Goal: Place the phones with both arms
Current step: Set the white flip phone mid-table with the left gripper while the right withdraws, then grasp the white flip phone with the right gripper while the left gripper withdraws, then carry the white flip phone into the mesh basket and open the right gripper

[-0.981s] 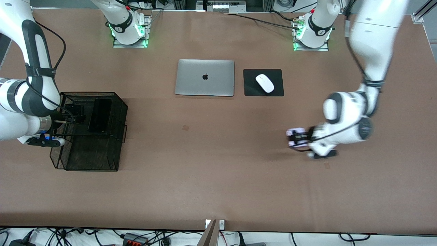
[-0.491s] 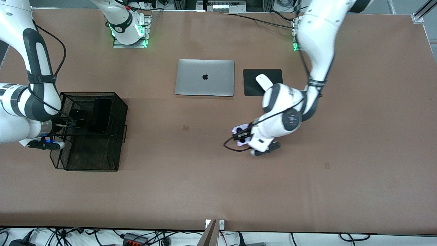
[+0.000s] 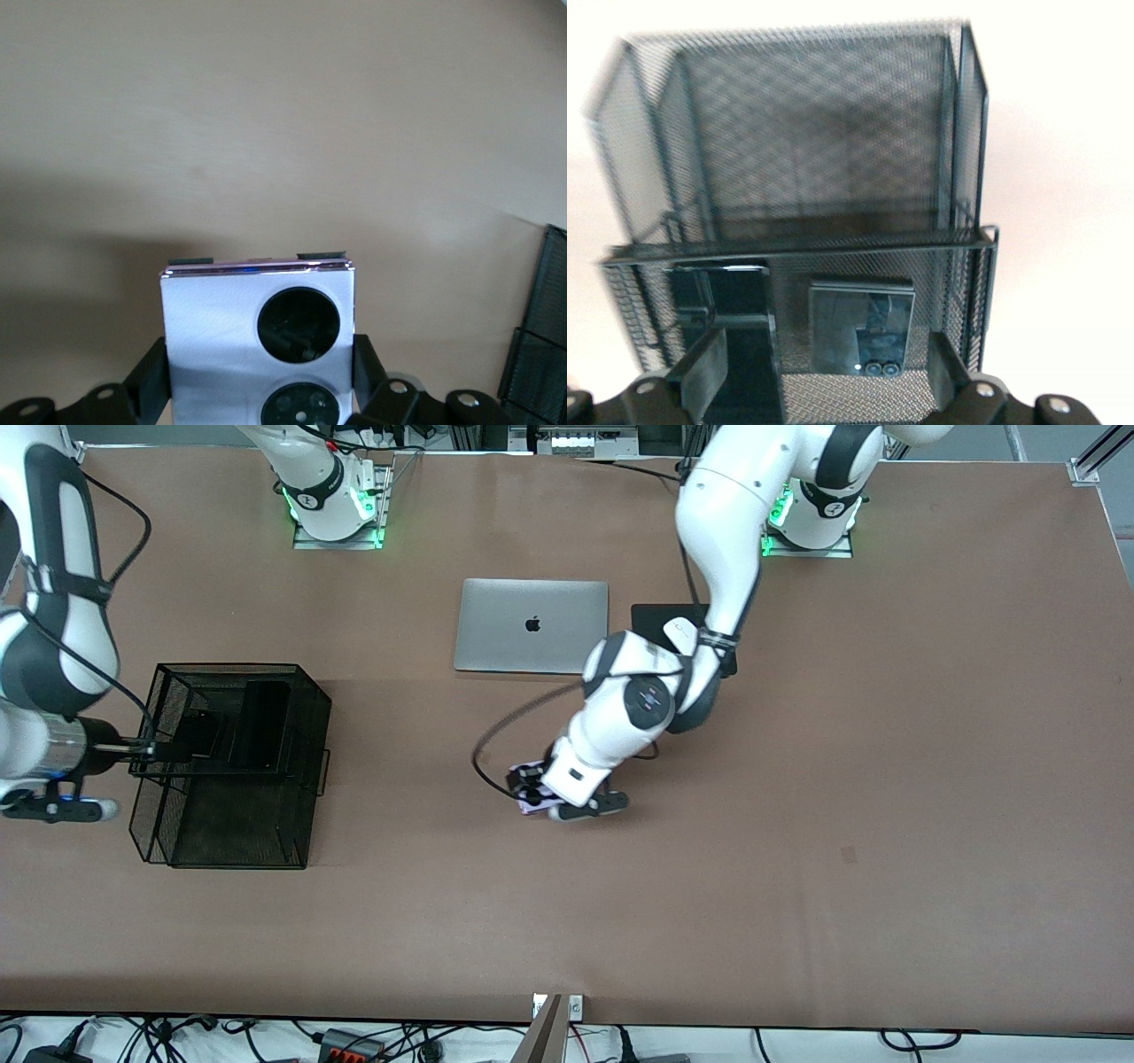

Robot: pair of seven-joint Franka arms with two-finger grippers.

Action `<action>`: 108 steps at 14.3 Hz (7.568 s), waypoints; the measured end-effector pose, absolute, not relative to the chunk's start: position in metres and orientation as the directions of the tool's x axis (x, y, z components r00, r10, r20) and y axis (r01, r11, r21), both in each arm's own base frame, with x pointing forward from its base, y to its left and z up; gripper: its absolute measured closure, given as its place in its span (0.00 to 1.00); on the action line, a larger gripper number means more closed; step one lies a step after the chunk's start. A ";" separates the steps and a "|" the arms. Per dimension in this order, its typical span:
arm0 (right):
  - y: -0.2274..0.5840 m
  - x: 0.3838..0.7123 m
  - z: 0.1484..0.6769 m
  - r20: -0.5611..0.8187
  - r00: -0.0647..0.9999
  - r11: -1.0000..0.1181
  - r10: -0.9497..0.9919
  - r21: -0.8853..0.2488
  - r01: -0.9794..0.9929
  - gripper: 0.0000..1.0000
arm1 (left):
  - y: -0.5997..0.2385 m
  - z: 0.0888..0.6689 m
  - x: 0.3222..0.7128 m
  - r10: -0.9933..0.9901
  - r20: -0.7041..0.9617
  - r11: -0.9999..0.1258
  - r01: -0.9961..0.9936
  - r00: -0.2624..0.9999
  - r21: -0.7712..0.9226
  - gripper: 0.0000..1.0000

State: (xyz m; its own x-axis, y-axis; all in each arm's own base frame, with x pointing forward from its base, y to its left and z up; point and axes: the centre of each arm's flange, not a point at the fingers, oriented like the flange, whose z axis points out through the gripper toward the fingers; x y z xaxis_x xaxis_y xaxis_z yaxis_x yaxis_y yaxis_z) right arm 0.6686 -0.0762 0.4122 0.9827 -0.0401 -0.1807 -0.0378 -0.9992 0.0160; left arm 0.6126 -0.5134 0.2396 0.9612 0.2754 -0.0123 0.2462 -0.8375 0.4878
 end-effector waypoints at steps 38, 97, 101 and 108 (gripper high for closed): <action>0.245 0.682 0.375 0.027 0.930 -0.930 0.367 0.000 0.367 0.00 | -0.219 0.392 0.696 0.003 0.211 -0.979 -0.041 0.977 0.200 0.00; 0.045 0.727 0.374 -0.072 0.997 -0.996 0.020 0.082 0.025 0.16 | 0.023 0.564 0.594 0.227 -0.065 -0.974 0.228 0.972 0.012 0.00; -0.012 0.721 0.352 -0.121 0.992 -0.997 0.018 0.072 0.027 0.16 | 0.023 0.564 0.594 0.222 -0.063 -0.975 0.224 0.973 0.015 0.00; -0.030 0.710 0.282 -0.130 0.991 -0.998 0.020 0.062 0.029 0.16 | 0.022 0.564 0.595 0.171 -0.058 -0.985 0.173 0.984 0.019 0.00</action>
State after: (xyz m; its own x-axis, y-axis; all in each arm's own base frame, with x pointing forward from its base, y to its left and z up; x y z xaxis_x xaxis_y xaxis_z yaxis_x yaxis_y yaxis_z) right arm 0.7097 -0.0301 0.2822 0.9914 0.0204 -0.1296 0.0287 -0.9976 0.0625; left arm 0.5948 0.0219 0.5639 0.9835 0.1713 -0.0582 0.1726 -0.9848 0.0192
